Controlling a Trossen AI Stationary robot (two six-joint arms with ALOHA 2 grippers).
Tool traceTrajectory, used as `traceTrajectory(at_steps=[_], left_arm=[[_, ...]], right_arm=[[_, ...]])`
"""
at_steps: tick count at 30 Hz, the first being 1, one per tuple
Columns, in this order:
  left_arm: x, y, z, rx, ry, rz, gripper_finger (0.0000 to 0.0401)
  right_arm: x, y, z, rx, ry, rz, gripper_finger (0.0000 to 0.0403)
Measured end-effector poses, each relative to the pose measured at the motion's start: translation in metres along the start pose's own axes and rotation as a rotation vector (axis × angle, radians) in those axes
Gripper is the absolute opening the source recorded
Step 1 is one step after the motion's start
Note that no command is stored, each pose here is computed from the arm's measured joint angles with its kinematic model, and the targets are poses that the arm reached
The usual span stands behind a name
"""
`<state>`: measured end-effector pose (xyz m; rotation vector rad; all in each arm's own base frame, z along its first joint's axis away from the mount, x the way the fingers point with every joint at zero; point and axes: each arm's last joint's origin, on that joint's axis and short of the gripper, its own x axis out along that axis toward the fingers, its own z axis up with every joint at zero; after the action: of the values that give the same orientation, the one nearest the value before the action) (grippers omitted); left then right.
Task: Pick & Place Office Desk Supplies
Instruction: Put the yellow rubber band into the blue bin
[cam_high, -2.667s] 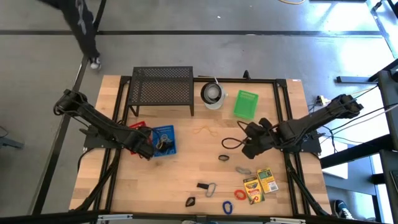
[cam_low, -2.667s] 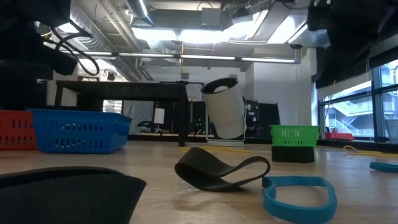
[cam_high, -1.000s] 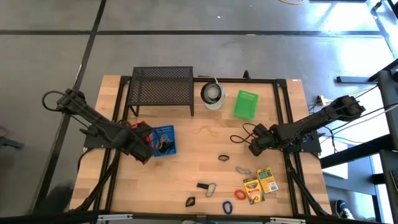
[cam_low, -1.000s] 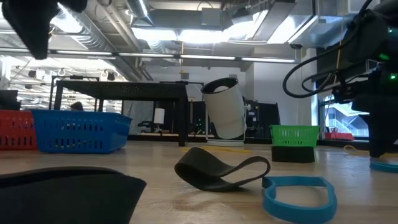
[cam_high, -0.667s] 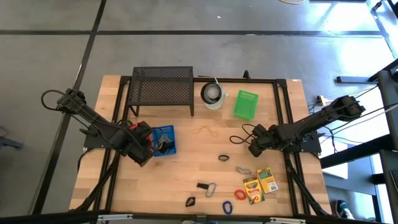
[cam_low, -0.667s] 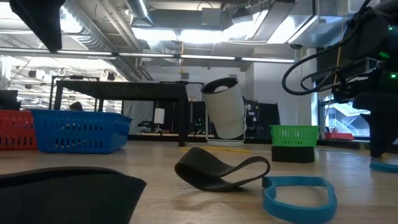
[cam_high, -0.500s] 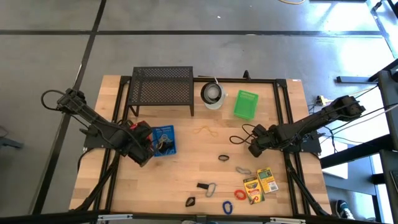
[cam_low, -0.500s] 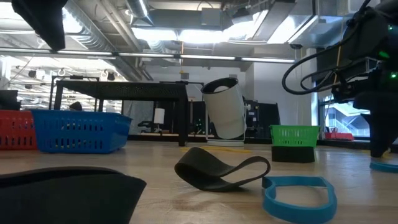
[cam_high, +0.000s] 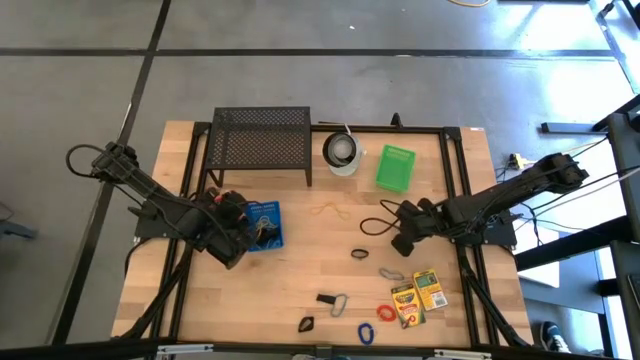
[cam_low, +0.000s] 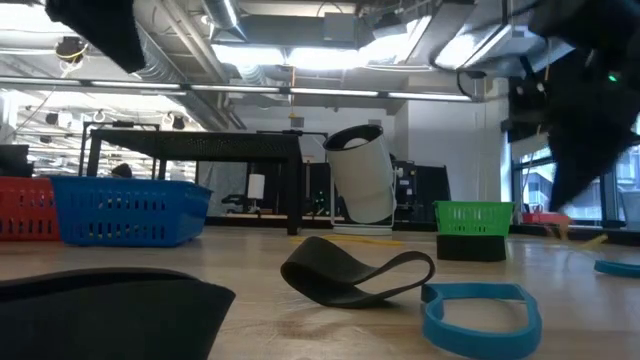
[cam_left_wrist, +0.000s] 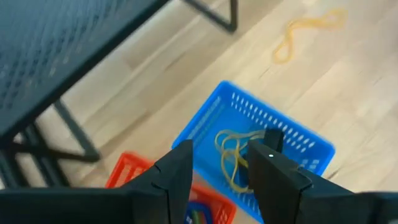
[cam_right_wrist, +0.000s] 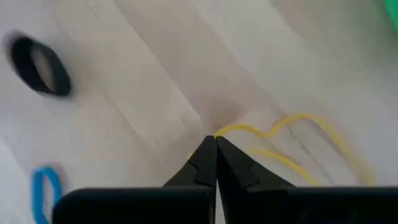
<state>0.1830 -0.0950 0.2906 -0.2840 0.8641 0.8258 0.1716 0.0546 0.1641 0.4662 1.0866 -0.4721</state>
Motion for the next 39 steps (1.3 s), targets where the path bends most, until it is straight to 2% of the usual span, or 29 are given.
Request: traceTrajectory(at_steps=[9,16,23,30,39], left_arm=[[-0.003,-0.024,0.011,0.123,-0.197,-0.151,0.0145],[-0.008,-0.037,0.020,0.187,-0.317,-0.223,0.0145],[-0.003,-0.057,0.021,0.268,-0.377,-0.238,0.0152],[0.008,-0.083,0.023,0.336,-0.434,-0.252,0.0186],[0.017,-0.117,0.050,0.373,-0.658,-0.283,0.0217]], right_arm=[[-0.019,0.027,0.028,-0.123,-0.224,0.161,0.0002],[-0.043,0.047,0.052,-0.232,-0.419,0.261,0.0002],[-0.067,0.064,0.071,-0.326,-0.626,0.367,0.0002],[-0.087,0.074,0.084,-0.391,-0.790,0.428,0.0002],[-0.098,0.080,0.091,-0.437,-0.912,0.498,0.0002]])
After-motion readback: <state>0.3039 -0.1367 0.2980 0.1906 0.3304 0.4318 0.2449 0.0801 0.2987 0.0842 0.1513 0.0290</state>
